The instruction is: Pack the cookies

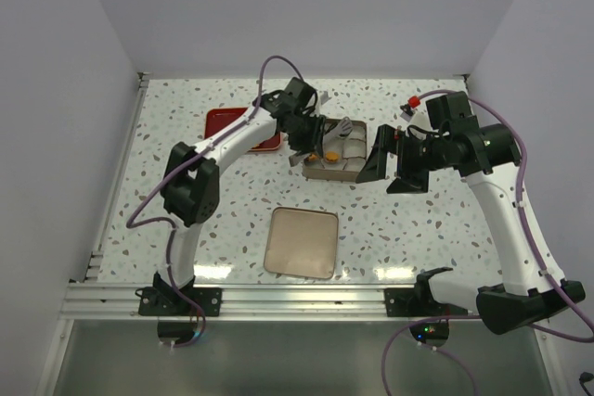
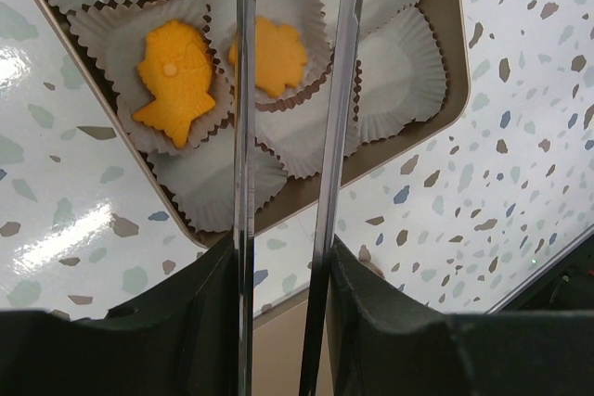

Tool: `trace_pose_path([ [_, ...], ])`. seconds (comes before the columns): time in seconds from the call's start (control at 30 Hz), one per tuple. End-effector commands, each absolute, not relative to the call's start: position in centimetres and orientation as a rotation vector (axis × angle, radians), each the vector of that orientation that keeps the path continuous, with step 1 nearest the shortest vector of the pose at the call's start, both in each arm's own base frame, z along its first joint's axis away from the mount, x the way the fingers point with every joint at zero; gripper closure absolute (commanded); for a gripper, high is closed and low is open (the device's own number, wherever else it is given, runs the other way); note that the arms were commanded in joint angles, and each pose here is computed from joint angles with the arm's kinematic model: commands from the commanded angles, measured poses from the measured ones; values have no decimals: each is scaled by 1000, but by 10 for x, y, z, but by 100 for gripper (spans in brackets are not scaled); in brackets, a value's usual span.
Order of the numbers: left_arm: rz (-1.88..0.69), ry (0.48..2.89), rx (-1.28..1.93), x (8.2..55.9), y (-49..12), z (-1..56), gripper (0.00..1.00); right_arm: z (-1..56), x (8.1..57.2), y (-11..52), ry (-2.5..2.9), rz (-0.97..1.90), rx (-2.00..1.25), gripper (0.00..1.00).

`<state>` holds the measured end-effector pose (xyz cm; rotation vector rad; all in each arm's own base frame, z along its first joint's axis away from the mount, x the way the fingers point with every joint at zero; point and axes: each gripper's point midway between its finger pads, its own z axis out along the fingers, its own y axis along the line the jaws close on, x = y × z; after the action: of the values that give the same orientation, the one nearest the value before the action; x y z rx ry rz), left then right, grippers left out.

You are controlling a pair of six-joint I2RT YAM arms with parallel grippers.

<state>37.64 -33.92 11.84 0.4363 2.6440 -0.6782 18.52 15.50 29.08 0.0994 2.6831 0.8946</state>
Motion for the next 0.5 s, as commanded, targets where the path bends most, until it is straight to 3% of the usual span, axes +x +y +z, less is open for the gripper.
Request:
trace_pose_path([
  [0.0,-753,2577,424,386,-353,127,73,292,181,151,2678,878,79,1],
  [0.47,-610,2598,385,400,-345,113,71,289,182,152,2687,881,81,1],
])
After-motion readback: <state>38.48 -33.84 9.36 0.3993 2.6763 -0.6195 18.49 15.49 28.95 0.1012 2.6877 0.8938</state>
